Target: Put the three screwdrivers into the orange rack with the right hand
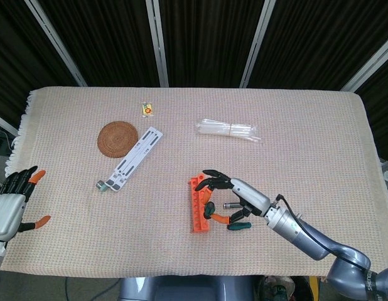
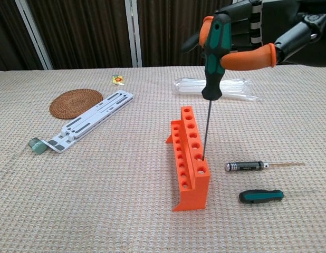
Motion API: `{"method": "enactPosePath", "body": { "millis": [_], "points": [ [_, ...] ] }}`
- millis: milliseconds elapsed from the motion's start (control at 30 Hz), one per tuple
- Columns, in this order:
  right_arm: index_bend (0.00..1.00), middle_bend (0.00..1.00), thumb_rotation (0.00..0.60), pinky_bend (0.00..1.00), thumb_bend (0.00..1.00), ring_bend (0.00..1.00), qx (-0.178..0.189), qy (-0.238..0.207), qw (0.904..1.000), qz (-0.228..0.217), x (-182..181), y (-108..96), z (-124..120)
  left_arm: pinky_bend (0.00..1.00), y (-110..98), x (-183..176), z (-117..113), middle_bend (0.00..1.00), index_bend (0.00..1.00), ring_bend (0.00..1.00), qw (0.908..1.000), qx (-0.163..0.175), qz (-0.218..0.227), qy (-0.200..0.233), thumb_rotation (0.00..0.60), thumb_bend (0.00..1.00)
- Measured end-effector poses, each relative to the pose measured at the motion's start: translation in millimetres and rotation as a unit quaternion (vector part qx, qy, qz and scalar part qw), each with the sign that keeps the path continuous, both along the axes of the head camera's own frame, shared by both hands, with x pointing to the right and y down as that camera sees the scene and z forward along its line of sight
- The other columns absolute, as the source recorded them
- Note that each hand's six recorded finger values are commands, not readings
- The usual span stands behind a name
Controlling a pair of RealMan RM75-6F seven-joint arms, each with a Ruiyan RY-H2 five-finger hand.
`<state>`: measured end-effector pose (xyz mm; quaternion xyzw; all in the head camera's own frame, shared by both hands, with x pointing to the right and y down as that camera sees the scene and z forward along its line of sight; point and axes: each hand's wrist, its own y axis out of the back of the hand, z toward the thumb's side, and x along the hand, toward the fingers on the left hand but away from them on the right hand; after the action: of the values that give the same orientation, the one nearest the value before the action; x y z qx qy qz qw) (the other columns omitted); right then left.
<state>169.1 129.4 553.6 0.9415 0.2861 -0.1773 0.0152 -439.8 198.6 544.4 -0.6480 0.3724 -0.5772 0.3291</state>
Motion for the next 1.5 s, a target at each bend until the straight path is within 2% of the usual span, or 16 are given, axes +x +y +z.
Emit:
{"method": "enactPosePath", "body": {
  "millis": [233,533,1067,1500],
  "points": [
    [0.68,0.26,0.6,0.0,0.38,0.0,0.017,0.009,0.9998,0.002,-5,-3,6,0.0,2,0,1,0.0,0.08,0.0,1.0,-0.003,-0.001,-0.001,0.6,0.15],
    [0.68,0.26,0.6,0.0,0.39,0.0,0.025,0.025,0.9994,-0.004,-8,3,13,0.0,1,-2,3,0.0,0.08,0.0,1.0,-0.007,-0.004,-0.001,0.6,0.15],
    [0.68,0.26,0.6,0.0,0.39,0.0,0.033,0.017,0.9992,-0.016,-13,10,-3,0.0,2,-2,2,0.0,0.08,0.0,1.0,-0.005,-0.005,0.003,0.6,0.15],
    [0.68,0.26,0.6,0.0,0.39,0.0,0.013,0.023,0.9996,-0.01,-8,13,9,0.0,2,-1,3,0.0,0.08,0.0,1.0,-0.007,-0.003,0.002,0.6,0.15]
  ]
}}
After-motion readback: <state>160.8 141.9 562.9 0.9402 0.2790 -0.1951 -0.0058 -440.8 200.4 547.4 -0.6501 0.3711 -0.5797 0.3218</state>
